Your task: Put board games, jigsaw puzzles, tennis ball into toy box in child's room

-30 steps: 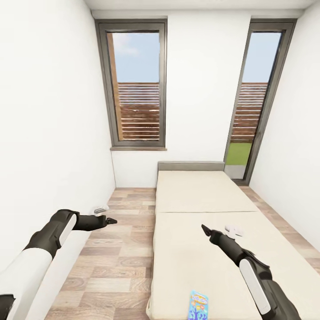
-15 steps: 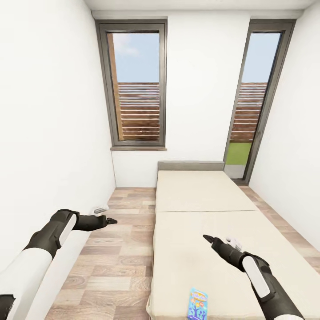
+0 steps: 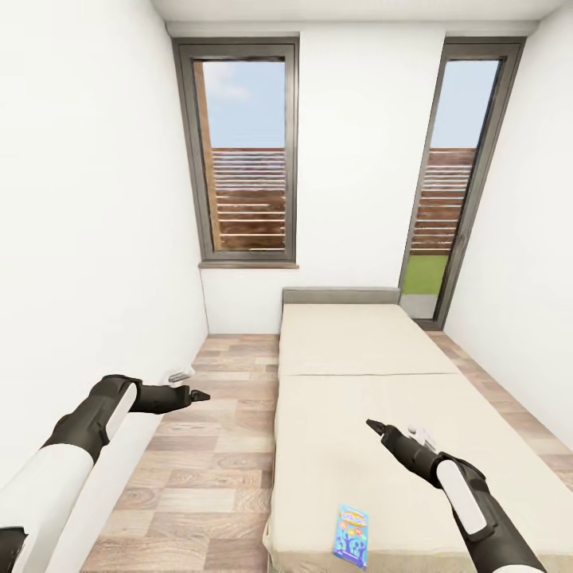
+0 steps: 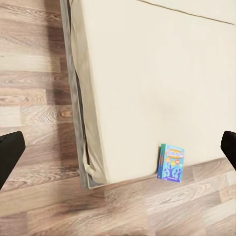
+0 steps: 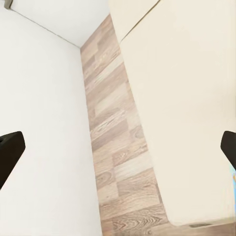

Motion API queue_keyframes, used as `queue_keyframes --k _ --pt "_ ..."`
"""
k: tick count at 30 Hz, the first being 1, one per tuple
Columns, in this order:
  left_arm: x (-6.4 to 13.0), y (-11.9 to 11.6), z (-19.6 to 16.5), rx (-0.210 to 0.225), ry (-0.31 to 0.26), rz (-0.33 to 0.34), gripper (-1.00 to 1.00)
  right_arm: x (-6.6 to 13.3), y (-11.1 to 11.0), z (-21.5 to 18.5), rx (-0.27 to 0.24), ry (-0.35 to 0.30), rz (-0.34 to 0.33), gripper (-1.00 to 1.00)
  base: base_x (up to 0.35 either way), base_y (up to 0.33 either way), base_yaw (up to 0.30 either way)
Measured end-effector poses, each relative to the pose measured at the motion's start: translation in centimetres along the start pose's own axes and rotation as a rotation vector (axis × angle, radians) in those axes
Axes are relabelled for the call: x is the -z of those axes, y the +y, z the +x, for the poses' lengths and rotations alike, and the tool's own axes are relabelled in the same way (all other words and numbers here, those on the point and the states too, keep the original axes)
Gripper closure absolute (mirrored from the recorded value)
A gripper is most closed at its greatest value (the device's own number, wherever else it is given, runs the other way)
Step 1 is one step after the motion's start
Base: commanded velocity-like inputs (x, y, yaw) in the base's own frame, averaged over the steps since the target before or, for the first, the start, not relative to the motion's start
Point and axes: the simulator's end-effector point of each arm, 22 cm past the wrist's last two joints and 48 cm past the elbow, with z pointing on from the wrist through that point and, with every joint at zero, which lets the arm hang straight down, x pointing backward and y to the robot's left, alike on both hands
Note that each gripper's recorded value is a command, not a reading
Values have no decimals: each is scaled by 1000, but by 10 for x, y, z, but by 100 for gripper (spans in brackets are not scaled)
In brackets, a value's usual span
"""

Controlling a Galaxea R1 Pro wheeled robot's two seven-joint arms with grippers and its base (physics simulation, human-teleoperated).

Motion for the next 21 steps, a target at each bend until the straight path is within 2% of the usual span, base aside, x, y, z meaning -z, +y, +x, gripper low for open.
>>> queue_keyframes --k 10,15,18,20,21 --pt "0 0 0 -3 -2 -1 -100 0 11 11 -26 17 -58 -100 -41 0 0" --pt "0 0 0 -3 -2 0 -100 0 12 15 -40 22 -64 -100 -1 0 0" --pt "0 0 0 -2 -1 0 -100 -4 -3 31 -70 55 -40 -100 0 0 0" --pt "0 -1 0 1 0 4 -100 -5 -26 53 -132 98 -15 -100 0 0 0" --pt "0 -1 0 1 0 6 -100 -5 -31 58 -156 107 -17 -100 0 0 0"
